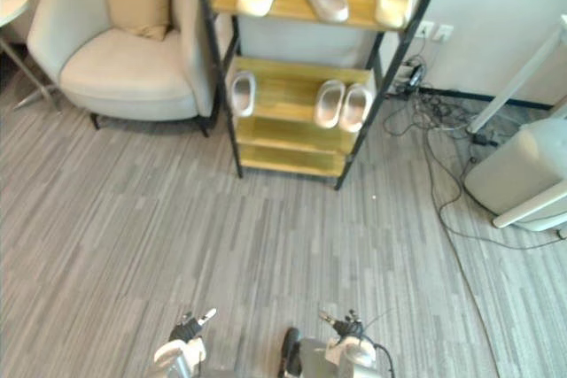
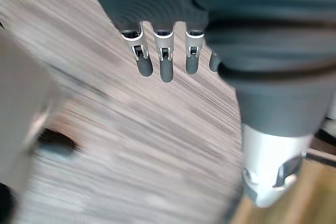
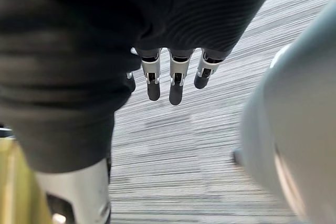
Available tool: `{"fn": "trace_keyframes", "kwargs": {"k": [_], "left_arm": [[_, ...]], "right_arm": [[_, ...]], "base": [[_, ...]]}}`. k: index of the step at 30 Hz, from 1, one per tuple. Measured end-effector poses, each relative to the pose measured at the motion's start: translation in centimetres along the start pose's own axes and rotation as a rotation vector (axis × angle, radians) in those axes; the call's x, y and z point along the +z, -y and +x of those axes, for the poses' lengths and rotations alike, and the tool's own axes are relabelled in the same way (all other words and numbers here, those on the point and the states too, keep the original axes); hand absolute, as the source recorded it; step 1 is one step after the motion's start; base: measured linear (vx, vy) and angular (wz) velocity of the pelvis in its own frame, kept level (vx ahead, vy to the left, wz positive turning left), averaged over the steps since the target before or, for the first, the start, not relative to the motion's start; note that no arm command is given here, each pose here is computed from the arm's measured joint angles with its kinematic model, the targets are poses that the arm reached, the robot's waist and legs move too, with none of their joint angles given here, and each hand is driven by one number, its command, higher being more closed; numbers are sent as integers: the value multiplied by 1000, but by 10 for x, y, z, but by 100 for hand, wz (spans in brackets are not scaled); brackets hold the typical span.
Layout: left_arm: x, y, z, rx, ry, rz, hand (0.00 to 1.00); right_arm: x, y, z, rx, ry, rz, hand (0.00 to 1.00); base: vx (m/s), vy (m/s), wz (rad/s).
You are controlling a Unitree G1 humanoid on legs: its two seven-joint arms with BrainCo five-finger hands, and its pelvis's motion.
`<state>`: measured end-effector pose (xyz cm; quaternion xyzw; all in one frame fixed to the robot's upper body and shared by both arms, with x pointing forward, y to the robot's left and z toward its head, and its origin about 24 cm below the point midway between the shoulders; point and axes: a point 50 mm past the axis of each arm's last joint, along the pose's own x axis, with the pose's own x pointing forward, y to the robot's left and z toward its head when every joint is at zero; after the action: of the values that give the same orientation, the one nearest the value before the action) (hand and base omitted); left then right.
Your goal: Organize the slippers on the shoe rack
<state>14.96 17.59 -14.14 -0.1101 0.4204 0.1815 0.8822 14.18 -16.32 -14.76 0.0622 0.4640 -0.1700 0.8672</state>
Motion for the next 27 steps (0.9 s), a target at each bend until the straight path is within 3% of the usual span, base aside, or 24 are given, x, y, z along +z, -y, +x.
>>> {"fn": "trace_keyframes", "kwargs": {"k": [6, 10, 15, 27], "left_arm": [[8, 9, 1, -33, 33, 9, 0], [-3, -16, -2, 21, 9, 28, 0], [-7, -17, -1, 22, -22, 43, 0], [-11, -10, -1, 8, -46, 35, 0]], "right_arm": [[3, -1, 1, -3, 0, 7, 0], [-6, -2, -1, 10, -32, -19, 0], [-13, 7, -3, -3, -37, -12, 0], [-5, 8, -1, -10, -12, 4, 0]], "base": [[354, 134, -41], [424, 271, -61], [444, 193, -12], [396, -100, 28]]}}
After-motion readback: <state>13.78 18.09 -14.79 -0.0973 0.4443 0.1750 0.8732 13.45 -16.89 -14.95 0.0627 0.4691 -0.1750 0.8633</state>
